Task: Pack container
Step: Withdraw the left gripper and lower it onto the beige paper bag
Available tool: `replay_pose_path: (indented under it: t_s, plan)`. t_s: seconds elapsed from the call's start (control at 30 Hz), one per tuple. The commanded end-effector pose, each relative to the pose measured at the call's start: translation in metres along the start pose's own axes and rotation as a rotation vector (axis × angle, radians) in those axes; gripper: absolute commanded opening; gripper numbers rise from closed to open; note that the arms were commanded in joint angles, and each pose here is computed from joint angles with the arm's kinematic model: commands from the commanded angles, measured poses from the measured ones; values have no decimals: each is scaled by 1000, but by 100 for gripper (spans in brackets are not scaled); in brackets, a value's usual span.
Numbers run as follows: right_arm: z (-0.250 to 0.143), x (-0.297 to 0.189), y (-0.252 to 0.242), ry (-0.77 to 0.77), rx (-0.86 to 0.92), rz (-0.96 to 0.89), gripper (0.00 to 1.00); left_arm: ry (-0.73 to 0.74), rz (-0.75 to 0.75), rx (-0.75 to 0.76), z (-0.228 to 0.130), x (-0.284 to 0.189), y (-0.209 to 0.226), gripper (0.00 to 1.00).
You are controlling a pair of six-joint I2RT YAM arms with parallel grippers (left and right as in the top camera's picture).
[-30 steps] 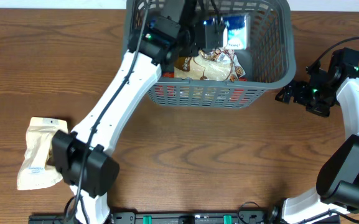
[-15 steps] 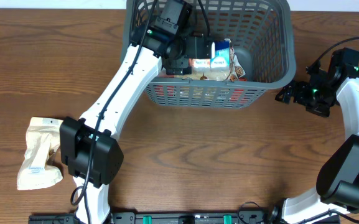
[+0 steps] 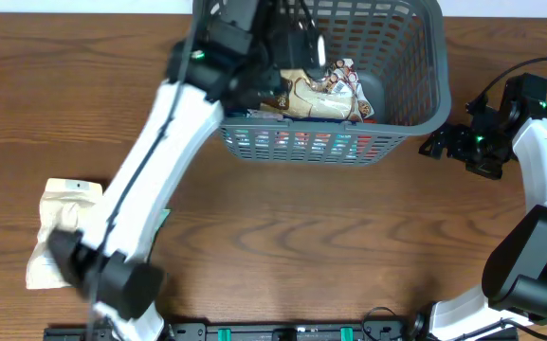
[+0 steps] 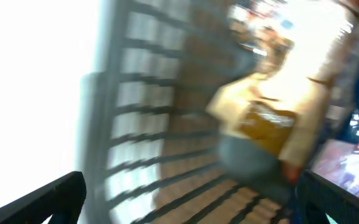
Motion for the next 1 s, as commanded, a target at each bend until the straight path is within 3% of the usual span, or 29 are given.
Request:
replay_pose_path:
  t_s: [0.0,0.13,0.33,0.53,0.8,0.97]
  plan:
    - [-2,-3,5,-8,-29,0,99,-20,230,-266,-12,-93,50,99]
    - [-3,-3,5,-4,-28,0,99,9,322,-655,-60,-159,58,99]
    - [-3,-3,5,-3,-27,2,99,307,284,-1044,-156,-220,2,99]
    - [-3,-3,5,-3,-28,3,99,559,131,-1216,-205,-231,-57,99]
    - [-2,-3,6,-9,-29,4,99,707,125,-1449,-257,-213,-119,99]
    - [-1,-3,6,-11,-29,4,99,749,22,-1602,-277,-197,-174,99]
Point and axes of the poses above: each gripper's point midway between its finger pads, its own x axis out along the fingers, its own y axis along the line the jaws close on, z = x × y, the point moved 3 cm from there along -x, back along the fingers, and after that the axes turned 7 degrees about x, right-handed, at the moved point
